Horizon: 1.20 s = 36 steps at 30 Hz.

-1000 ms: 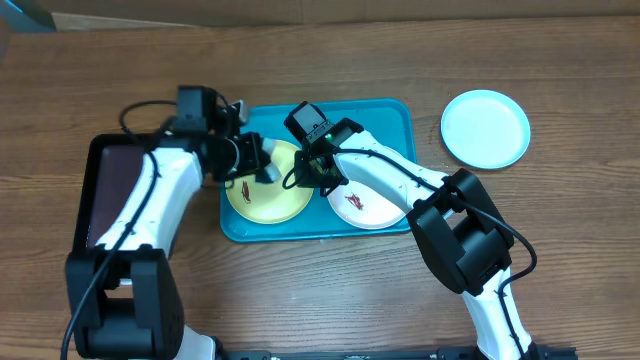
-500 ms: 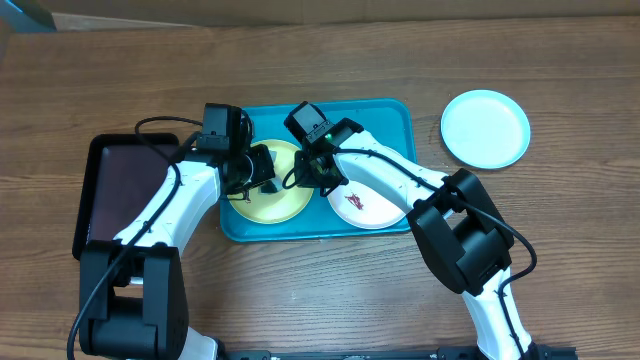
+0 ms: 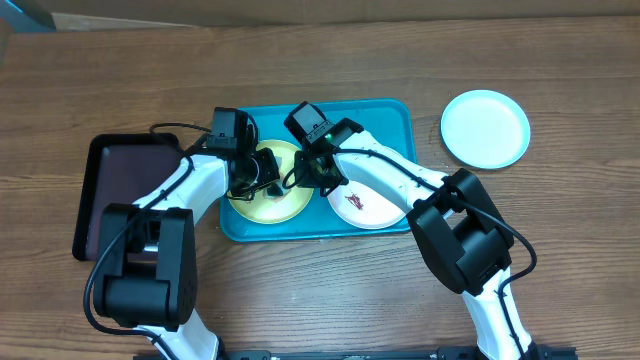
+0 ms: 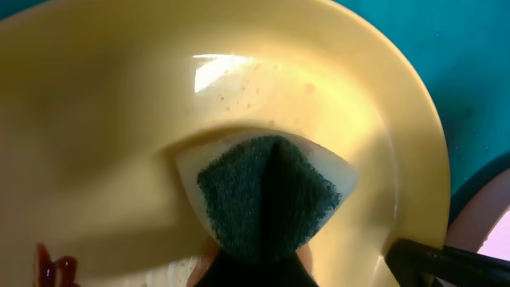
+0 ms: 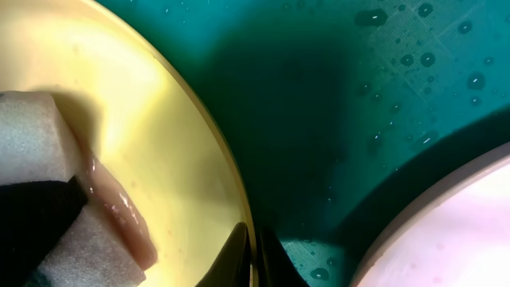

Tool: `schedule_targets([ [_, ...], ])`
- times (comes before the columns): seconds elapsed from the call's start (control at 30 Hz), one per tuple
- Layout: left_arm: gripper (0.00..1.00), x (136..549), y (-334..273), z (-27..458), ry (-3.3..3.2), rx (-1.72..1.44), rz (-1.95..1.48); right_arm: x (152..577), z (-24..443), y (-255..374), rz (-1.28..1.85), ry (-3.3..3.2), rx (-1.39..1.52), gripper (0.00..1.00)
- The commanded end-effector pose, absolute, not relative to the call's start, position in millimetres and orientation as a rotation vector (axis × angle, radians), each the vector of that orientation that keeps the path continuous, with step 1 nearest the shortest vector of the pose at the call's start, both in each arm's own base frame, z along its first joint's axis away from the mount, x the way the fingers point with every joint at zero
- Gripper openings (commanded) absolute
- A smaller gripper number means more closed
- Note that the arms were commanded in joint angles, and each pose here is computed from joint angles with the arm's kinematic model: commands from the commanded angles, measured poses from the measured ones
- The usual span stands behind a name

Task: Clean dirty plates on tray and stack at the side
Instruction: 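Scrub the yellow plate with the left-held sponge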

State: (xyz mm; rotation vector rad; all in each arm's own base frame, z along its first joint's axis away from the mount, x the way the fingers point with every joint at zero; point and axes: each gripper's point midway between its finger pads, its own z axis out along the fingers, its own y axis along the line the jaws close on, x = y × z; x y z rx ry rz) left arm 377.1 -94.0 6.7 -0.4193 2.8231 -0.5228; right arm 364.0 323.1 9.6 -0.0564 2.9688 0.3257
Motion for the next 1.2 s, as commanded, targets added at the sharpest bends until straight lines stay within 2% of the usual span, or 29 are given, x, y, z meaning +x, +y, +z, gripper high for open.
schedule_targets([
  [0.0,0.04,359,-79,-23,2.927,-0.435,-0.370,362,-4,311,0.235,2.985,-0.053,0.04],
  [0.17,0.04,340,-28,-32,2.968,-0.483,0.070,362,-5,311,0.232,2.987,-0.054,0.04],
  [0.37,0.04,326,2,-28,2.974,-0.486,0.341,362,-5,311,0.233,2.987,-0.054,0.04],
  [0.57,0.04,339,10,-12,2.936,-0.484,0.419,361,-5,311,0.232,2.987,-0.054,0.04],
  [0.77,0.04,372,15,34,2.871,-0.487,0.468,362,-5,311,0.232,2.986,-0.058,0.04],
  [0.9,0.04,389,-1,50,2.862,-0.489,0.332,362,-4,311,0.234,2.984,-0.058,0.04],
  [1.07,0.04,399,-60,39,2.922,-0.357,-0.164,362,-4,311,0.235,2.983,-0.058,0.04],
  [1.17,0.04,399,-83,31,2.935,-0.315,-0.344,362,-4,311,0.235,2.983,-0.058,0.04],
])
